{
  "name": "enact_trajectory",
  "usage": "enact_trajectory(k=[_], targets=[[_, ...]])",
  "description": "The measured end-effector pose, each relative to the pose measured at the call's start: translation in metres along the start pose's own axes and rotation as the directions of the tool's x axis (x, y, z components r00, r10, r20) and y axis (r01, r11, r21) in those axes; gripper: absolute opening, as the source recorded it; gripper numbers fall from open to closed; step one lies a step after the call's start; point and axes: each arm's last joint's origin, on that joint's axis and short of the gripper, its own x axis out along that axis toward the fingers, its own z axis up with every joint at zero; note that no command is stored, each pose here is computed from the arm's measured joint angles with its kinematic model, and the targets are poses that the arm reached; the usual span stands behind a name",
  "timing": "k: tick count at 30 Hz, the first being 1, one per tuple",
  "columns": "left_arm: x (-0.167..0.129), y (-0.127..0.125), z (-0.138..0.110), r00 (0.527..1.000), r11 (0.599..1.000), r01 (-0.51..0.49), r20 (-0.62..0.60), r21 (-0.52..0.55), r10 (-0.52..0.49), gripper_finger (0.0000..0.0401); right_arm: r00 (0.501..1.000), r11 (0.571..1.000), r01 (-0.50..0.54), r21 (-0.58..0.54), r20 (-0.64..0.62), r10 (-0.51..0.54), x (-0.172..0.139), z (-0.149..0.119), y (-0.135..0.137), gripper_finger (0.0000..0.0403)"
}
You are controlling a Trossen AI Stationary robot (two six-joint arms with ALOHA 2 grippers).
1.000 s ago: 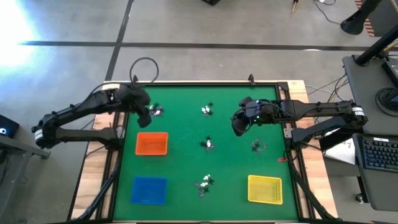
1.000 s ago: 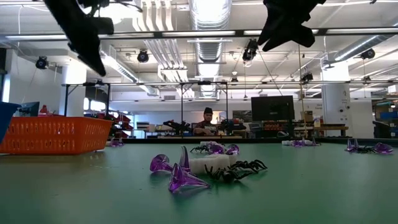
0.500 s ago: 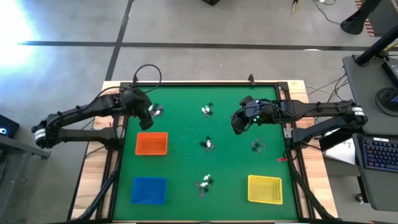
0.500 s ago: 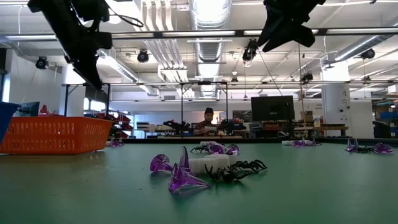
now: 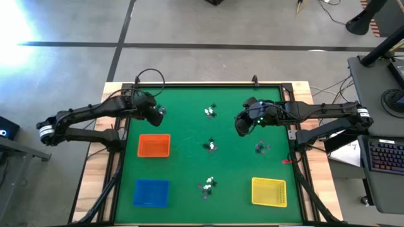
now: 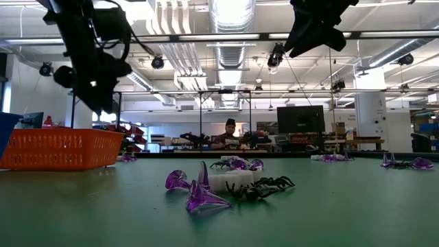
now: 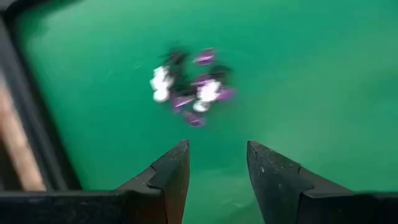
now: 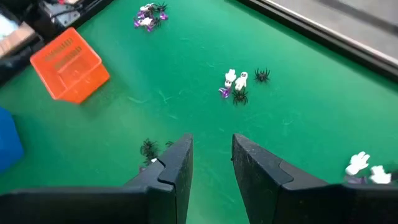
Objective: Sort Halloween decoration
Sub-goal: Put the violet witch hat toy into the orange bin
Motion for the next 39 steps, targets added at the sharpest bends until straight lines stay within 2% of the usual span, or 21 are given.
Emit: enact_trajectory(k=[5, 12, 17, 25, 39], targets=[[0.016, -0.002, -0.001, 0.997, 0.983, -0.073, -0.046, -0.167, 0.066, 0.0141, 1.000, 1.000, 0.000, -0.002, 0.000, 0.000, 0.000, 0.000, 0.000, 0.0105], [0.039, -0.005, 0.010, 0.993, 0.961, -0.112, -0.064, -0.252, 0.099, 0.0141, 1.000, 1.000, 0.001, -0.018, 0.001, -0.001, 0.000, 0.000, 0.000, 0.0105], [0.056, -0.006, 0.012, 0.982, 0.952, -0.165, -0.129, -0.258, 0.135, 0.0142, 1.000, 1.000, 0.001, -0.018, 0.001, -0.001, 0.000, 0.000, 0.000, 0.0105], [0.079, -0.015, 0.015, 0.978, 0.953, -0.161, -0.171, -0.257, 0.119, 0.0142, 1.000, 0.999, 0.000, -0.034, 0.000, 0.000, 0.000, 0.000, 0.000, 0.0105], [0.088, -0.006, 0.019, 0.969, 0.938, -0.217, -0.177, -0.271, 0.173, 0.0142, 1.000, 0.998, 0.005, -0.056, -0.009, -0.006, 0.000, -0.001, -0.001, 0.0105]])
